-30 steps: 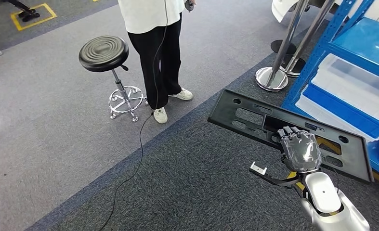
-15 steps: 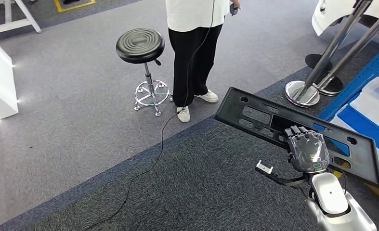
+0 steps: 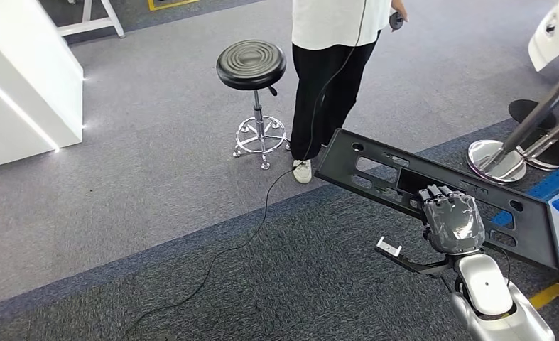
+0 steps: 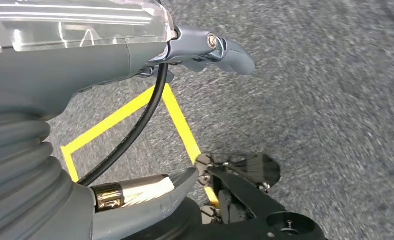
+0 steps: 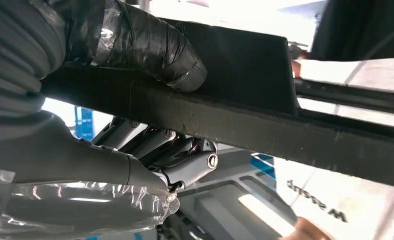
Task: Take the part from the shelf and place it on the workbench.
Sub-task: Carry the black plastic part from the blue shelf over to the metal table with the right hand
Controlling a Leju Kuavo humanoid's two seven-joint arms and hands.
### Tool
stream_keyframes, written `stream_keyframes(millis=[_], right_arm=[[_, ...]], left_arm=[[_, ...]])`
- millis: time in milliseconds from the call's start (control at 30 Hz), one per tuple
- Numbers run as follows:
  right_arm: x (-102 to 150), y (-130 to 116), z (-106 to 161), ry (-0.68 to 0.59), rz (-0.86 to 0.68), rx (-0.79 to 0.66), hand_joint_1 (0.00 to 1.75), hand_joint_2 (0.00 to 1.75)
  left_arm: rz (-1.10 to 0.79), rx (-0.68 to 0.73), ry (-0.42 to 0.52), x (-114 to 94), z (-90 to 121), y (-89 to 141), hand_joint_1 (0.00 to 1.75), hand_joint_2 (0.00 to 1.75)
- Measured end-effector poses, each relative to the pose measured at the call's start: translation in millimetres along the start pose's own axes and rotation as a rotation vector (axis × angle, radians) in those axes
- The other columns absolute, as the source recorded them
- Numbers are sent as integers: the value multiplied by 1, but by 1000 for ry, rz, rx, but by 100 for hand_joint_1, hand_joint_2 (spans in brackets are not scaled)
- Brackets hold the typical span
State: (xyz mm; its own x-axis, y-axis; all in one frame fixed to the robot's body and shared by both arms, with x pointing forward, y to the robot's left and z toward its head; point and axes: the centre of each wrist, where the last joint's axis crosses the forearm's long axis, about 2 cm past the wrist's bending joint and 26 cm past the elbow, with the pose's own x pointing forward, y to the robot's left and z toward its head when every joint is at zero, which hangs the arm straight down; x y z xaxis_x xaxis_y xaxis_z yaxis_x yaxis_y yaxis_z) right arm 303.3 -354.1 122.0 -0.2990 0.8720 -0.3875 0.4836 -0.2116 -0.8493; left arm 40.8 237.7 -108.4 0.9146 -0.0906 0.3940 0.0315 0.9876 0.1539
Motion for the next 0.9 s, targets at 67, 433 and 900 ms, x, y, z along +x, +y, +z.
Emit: stream_keyframes(millis=[67, 433, 900], right_arm=[[0, 0, 0, 0, 0, -1, 175, 175], [1, 0, -1, -5, 3, 0, 175, 175], [-2, -1, -1, 16, 5, -1, 175, 175]], left_arm=[[0, 0, -1, 0, 0, 0, 0, 175], [3, 1, -4, 2, -1, 0, 0, 175], [1, 2, -3, 1, 0, 0, 0, 175]])
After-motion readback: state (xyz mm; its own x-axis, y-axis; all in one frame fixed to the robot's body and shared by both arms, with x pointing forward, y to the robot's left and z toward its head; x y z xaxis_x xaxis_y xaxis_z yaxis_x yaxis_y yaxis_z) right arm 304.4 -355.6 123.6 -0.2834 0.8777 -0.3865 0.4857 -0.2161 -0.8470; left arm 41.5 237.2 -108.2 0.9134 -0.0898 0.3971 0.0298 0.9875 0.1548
